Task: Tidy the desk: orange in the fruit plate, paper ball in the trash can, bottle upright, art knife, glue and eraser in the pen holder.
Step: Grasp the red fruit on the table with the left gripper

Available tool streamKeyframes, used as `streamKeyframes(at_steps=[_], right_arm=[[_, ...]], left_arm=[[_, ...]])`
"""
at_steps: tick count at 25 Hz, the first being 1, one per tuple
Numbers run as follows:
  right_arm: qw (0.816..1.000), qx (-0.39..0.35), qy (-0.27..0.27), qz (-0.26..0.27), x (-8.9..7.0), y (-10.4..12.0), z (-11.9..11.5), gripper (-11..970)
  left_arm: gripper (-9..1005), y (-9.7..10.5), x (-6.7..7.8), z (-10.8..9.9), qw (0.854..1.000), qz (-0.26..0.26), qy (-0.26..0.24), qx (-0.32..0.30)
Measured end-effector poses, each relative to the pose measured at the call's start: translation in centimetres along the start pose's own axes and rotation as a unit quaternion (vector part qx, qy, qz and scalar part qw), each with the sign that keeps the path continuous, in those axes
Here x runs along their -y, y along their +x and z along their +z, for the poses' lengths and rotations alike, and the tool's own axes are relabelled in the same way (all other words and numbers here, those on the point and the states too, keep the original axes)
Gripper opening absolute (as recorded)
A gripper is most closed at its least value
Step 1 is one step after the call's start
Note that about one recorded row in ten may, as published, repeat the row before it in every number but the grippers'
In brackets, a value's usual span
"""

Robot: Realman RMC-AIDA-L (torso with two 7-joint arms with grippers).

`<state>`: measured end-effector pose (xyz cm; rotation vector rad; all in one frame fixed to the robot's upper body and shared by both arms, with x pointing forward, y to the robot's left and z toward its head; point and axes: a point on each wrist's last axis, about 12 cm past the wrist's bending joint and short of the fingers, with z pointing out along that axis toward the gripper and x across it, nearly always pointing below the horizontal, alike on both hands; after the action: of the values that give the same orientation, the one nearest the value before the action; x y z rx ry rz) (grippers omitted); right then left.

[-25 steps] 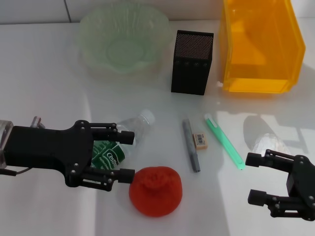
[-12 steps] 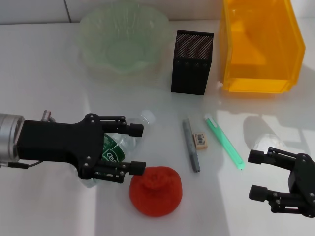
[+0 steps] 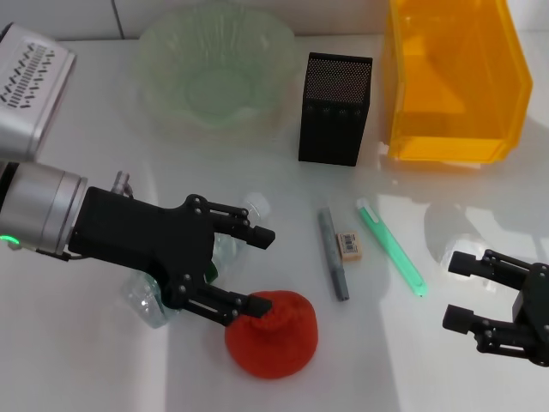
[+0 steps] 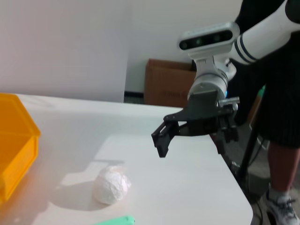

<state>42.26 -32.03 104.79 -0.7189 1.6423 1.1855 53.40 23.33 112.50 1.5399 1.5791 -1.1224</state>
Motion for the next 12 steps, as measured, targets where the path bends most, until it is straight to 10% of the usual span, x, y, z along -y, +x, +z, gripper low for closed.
streamKeyframes(at_steps=[12], right_arm=[[1.000, 0.001, 0.016, 0.006, 0.2, 0.3, 0.1, 834]], left_arm=[[747, -5.0, -0.6, 2.8, 0.984, 0.076, 0.006, -0.162]])
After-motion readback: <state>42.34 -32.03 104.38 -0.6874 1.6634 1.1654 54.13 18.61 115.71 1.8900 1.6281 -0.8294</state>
